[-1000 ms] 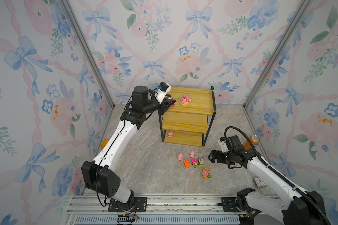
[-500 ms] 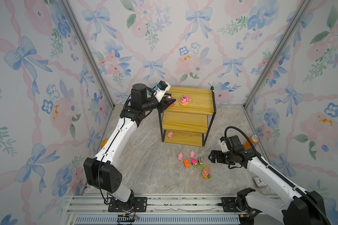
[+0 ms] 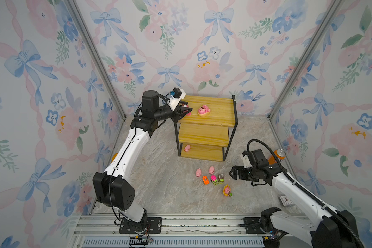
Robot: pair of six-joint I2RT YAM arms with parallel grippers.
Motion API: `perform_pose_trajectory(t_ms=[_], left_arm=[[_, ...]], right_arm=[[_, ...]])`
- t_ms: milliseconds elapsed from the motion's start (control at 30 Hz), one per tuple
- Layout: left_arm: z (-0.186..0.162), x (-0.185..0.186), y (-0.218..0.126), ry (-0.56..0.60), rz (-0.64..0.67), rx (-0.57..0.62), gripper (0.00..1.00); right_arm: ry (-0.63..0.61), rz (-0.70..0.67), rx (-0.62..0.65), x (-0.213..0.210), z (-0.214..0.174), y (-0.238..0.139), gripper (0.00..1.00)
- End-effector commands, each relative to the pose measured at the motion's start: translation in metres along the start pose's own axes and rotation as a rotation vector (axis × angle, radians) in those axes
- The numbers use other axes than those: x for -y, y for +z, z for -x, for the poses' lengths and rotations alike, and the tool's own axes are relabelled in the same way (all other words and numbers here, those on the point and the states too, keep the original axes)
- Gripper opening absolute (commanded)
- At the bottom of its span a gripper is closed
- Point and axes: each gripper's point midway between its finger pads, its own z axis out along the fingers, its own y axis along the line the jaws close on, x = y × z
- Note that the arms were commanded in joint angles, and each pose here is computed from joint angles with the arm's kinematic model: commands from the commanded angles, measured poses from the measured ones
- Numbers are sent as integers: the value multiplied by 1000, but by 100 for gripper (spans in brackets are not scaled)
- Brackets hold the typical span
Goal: Place and organize the plastic toys onto the shelf
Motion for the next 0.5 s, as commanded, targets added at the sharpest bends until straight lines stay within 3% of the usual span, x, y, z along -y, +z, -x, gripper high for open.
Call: perform_pose_trajectory(t_ms=[0, 467], left_arm=[[11, 0, -2, 38, -21, 30, 26], [6, -2, -1, 19, -4, 17, 31]], right_arm=[[6, -19, -9, 5, -2, 3, 98], [6, -14, -14, 5, -2, 3, 98]])
